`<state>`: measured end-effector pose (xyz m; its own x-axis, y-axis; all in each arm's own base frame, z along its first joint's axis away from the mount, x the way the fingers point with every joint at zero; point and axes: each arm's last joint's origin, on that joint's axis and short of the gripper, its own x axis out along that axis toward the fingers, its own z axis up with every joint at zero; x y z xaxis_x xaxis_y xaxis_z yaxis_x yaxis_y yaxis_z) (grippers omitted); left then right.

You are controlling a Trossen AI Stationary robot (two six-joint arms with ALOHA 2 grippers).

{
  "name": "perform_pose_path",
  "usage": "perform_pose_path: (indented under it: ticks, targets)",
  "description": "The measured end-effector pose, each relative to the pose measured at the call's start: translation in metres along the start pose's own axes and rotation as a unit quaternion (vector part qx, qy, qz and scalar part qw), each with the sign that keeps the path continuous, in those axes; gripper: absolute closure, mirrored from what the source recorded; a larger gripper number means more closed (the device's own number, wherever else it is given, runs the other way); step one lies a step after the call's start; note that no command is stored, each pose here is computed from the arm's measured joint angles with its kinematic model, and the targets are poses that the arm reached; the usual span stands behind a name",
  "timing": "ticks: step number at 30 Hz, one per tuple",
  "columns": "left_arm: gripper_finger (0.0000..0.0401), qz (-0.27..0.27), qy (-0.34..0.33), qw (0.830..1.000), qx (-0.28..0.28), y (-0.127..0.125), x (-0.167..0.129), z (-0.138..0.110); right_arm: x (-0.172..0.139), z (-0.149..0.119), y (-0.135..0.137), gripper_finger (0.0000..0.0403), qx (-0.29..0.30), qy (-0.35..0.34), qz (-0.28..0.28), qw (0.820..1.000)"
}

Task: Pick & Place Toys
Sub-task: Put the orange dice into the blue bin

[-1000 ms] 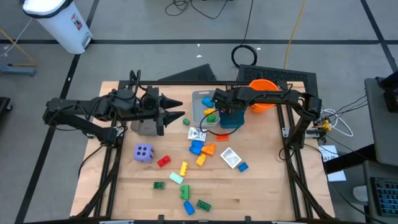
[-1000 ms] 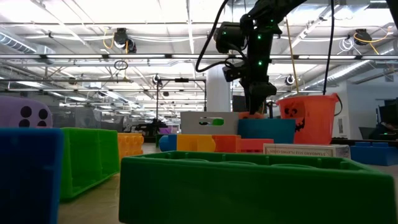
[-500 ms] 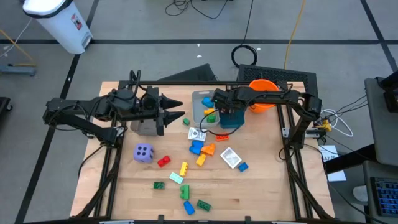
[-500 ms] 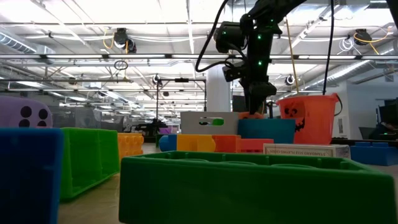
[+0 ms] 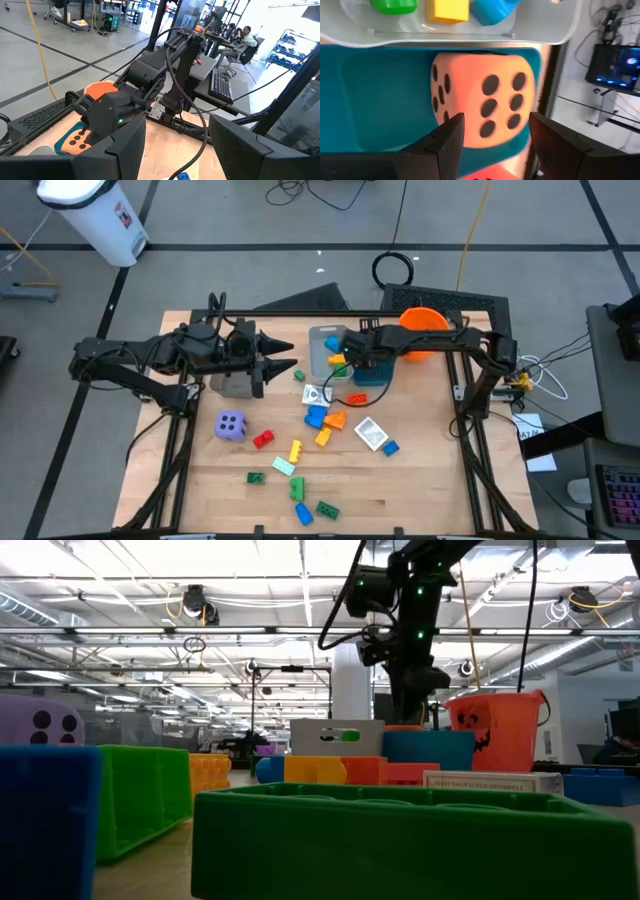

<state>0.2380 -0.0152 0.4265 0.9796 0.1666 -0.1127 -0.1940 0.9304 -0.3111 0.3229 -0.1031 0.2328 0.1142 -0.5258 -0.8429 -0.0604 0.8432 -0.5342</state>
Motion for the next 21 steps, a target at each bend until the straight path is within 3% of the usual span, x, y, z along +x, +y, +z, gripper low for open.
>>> perform_pose_path:
  ticks: [7, 11, 15, 21]
  targets:
    - [0.0174, 0.000, 0.000, 1.000, 0.000, 0.000, 0.000, 0.000, -0.033, -0.008, -0.009, 0.0191, 0.033, -0.055, -0.016, 0.998]
    - [0.0174, 0.000, 0.000, 1.000, 0.003, 0.000, 0.000, 0.000, -0.047, -0.015, -0.009, 0.0205, 0.060, -0.097, 0.065, 0.991]
    - [0.0174, 0.001, 0.000, 1.000, 0.003, 0.000, 0.000, 0.000, -0.049, -0.020, -0.003, 0.0230, 0.072, -0.093, 0.152, 0.981]
    - [0.0174, 0.001, 0.000, 1.000, 0.003, 0.000, 0.000, 0.000, -0.041, -0.016, 0.004, 0.0253, 0.070, -0.090, 0.210, 0.971]
